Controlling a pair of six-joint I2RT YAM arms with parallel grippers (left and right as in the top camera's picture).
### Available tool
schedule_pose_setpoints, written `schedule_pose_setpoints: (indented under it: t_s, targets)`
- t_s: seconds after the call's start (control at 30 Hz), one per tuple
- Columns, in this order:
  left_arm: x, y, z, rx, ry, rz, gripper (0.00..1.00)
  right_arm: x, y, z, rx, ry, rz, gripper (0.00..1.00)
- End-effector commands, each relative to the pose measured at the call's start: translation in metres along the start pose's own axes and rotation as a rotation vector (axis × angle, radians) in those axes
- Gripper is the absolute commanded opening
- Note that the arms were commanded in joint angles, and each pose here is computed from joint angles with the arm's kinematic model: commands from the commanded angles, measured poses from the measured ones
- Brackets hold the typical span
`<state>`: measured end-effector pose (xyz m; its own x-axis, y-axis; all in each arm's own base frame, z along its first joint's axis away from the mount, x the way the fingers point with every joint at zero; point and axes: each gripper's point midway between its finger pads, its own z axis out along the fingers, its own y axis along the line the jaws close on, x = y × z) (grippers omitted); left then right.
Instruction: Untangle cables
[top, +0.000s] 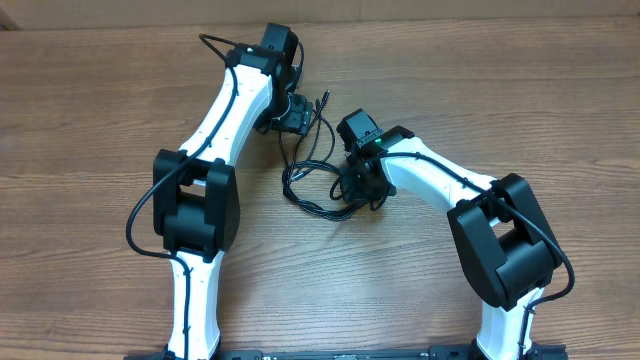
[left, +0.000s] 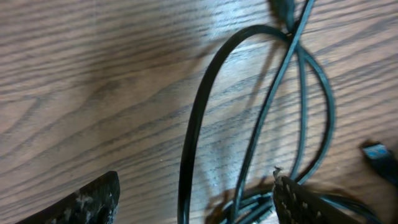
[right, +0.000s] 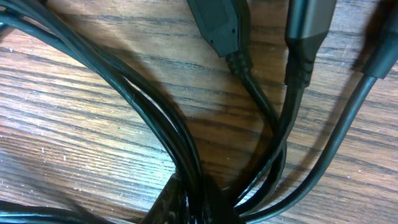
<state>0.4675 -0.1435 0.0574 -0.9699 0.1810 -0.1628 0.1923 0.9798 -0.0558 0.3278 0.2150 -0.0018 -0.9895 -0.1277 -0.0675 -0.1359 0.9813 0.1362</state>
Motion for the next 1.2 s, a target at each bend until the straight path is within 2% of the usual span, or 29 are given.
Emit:
schedule_pose_setpoints:
  t_s: [0.0,0.47,0.53,0.63,0.73,0.8,0.9,1.17]
  targets:
    - [0.006,0.000,0.017,-0.024,0.039,-0.005,0.79,0.027,-0.020,0.032,0.071,0.113,0.015,0.10]
    - [0.024,-0.016,0.058,-0.026,0.131,0.031,0.79,0.027,-0.020,0.032,0.072,0.113,0.015,0.10]
    - [0.027,-0.011,0.067,-0.058,0.146,0.034,0.75,0.027,-0.020,0.032,0.072,0.113,0.015,0.10]
    - [0.025,0.020,0.069,-0.235,0.131,-0.019,0.65,0.027,-0.020,0.032,0.072,0.113,0.015,0.09]
    - [0.018,0.059,0.053,-0.432,0.089,-0.069,0.45,0.028,-0.021,0.032,0.073,0.116,0.015,0.07]
    - [0.014,0.078,0.040,-0.519,0.069,-0.091,0.36,0.029,-0.021,0.032,0.075,0.120,0.017,0.05]
    - [0.006,0.101,0.023,-0.593,0.042,-0.133,0.34,0.032,-0.023,0.032,0.082,0.132,0.035,0.04]
    - [-0.006,0.162,-0.003,-0.603,-0.013,-0.311,0.40,0.037,-0.025,0.033,0.095,0.143,0.071,0.04]
